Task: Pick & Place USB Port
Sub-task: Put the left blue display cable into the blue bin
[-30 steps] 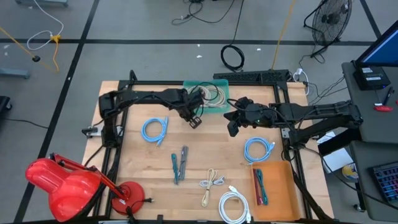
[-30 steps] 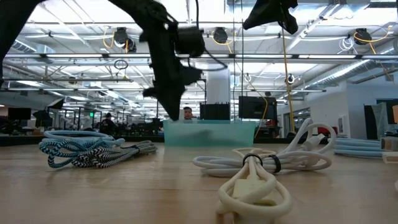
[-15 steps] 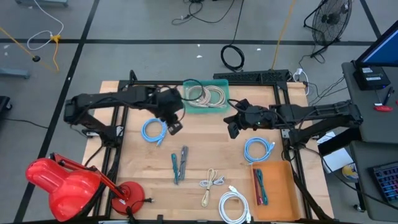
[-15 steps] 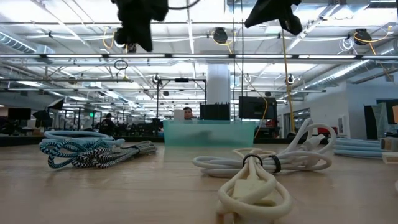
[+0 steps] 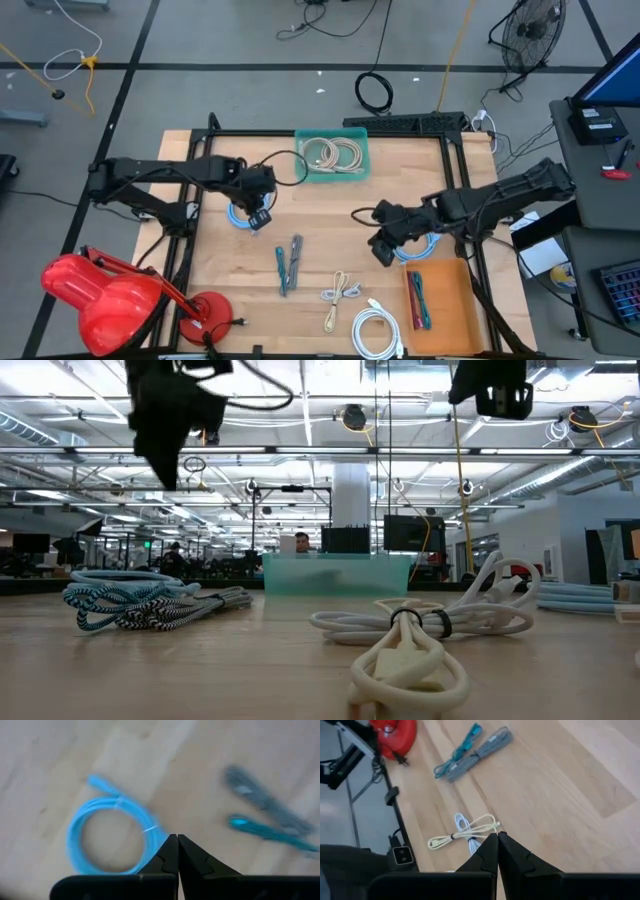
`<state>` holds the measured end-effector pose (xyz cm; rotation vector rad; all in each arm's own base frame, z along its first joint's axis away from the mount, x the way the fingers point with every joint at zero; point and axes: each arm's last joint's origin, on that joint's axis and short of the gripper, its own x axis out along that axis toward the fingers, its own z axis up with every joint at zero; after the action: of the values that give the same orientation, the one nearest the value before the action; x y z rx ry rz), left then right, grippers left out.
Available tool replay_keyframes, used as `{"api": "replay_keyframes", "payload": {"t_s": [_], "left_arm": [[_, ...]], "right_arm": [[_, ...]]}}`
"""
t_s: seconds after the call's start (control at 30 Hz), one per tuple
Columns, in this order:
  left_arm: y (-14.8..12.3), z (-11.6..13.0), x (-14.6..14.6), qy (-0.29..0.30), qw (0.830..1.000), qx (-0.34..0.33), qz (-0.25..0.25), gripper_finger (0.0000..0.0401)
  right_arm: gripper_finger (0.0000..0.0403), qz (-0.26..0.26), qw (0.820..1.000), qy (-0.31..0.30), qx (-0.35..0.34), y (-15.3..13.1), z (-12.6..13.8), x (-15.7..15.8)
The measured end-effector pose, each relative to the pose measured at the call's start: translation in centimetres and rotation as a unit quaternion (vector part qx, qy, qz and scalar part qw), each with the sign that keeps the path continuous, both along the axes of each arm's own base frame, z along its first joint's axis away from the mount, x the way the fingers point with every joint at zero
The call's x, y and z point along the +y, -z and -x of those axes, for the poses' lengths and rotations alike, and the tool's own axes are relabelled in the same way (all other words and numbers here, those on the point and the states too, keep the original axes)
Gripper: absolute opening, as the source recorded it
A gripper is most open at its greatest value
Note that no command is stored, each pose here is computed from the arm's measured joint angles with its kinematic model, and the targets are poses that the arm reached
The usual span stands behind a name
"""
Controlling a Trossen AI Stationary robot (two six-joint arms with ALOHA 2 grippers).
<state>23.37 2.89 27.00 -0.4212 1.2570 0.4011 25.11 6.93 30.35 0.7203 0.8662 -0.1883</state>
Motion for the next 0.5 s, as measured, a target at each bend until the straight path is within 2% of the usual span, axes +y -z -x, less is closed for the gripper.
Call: {"api": "replay_keyframes", "payload": {"t_s": [0.07,0.13,0.33,0.5], "left_arm": [[1.4,0.5,0.2,-0.025,0.999,0.025,-0.023,0.0001],[2.8,1.0,0.4,-0.041,0.998,0.046,-0.023,0.0002],[7.2,2.4,0.9,-0.065,0.995,0.066,0.043,0.0004],[8.2,3.2,1.9,-0.100,0.991,0.083,0.023,0.0046]], "right_arm": [[0.0000,-0.005,1.000,0.011,0.004,0.3,-0.3,0.2],[0.0000,0.003,1.000,0.031,0.002,0.6,-0.7,0.2],[0.0000,0.020,0.998,0.050,-0.033,0.5,-1.6,0.2],[0.0000,0.041,0.996,0.066,-0.053,0.4,-2.1,-0.1]]}}
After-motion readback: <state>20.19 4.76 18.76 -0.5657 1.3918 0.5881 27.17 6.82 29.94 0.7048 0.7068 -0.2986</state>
